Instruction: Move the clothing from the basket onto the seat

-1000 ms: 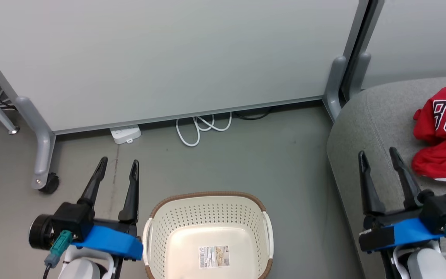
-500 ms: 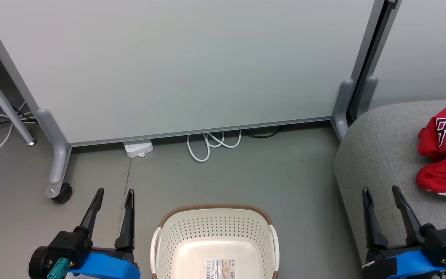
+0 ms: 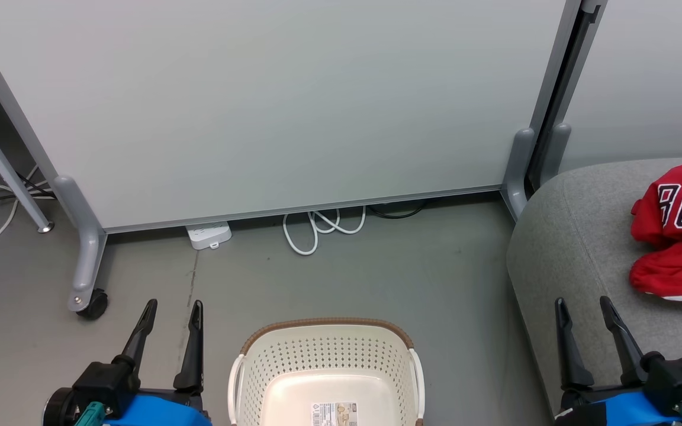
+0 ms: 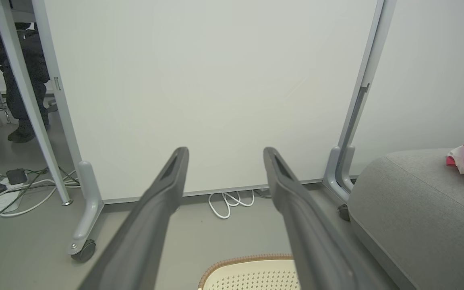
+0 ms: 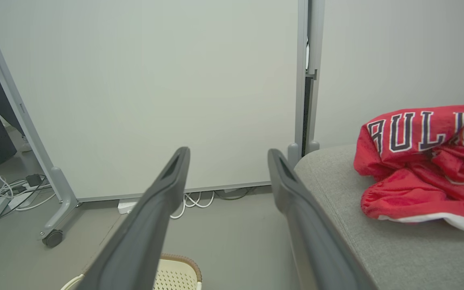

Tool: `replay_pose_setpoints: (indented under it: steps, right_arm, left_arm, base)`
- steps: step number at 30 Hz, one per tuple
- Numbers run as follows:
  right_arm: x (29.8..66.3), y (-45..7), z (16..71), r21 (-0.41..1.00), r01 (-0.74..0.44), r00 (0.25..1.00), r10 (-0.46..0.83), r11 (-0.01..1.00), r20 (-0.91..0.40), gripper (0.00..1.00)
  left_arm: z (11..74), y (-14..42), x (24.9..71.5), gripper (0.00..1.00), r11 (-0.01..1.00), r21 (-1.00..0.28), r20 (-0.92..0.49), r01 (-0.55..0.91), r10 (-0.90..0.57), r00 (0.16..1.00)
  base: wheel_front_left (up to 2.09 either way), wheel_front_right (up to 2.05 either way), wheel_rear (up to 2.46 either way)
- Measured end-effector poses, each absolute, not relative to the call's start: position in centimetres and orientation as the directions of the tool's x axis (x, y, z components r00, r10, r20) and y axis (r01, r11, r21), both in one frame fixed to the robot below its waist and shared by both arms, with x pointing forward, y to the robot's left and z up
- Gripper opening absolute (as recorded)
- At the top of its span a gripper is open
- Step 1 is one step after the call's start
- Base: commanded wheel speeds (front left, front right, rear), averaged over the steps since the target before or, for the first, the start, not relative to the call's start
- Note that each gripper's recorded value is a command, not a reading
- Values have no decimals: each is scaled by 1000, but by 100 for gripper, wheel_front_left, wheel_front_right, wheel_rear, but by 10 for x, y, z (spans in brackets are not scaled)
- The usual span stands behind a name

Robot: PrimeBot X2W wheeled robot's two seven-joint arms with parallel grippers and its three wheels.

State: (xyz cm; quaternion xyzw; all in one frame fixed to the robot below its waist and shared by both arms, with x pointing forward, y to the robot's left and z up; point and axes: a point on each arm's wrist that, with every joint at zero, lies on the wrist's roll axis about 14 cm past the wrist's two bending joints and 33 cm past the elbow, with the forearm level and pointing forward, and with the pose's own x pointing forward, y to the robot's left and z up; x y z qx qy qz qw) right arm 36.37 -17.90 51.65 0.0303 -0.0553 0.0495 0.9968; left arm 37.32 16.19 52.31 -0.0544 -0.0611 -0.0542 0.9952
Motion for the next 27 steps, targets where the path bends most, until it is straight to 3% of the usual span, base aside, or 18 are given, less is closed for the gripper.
replay_pose_setpoints:
  steps: [7, 8, 14, 27]
  right_arm:
    - [363, -178, 514, 57, -103, 990, 97, 993, 106, 100]
    - [363, -178, 511, 59, -102, 991, 96, 993, 96, 0]
    - [357, -182, 490, 98, -81, 997, 79, 992, 25, 0]
    - [359, -191, 485, 341, -14, 1000, 20, 940, -13, 0]
  left_arm:
    - [519, 164, 373, 100, 990, -95, 114, 109, -97, 989]
    - [515, 163, 372, 0, 989, -98, 102, 107, -97, 990]
    - [487, 165, 363, 0, 985, -149, 7, 81, -81, 997]
    - [485, 179, 365, 0, 924, -382, -23, 7, -17, 1000]
  base:
    - [0, 0, 0]
    - [0, 0, 0]
    - [0, 0, 0]
    - [0, 0, 0]
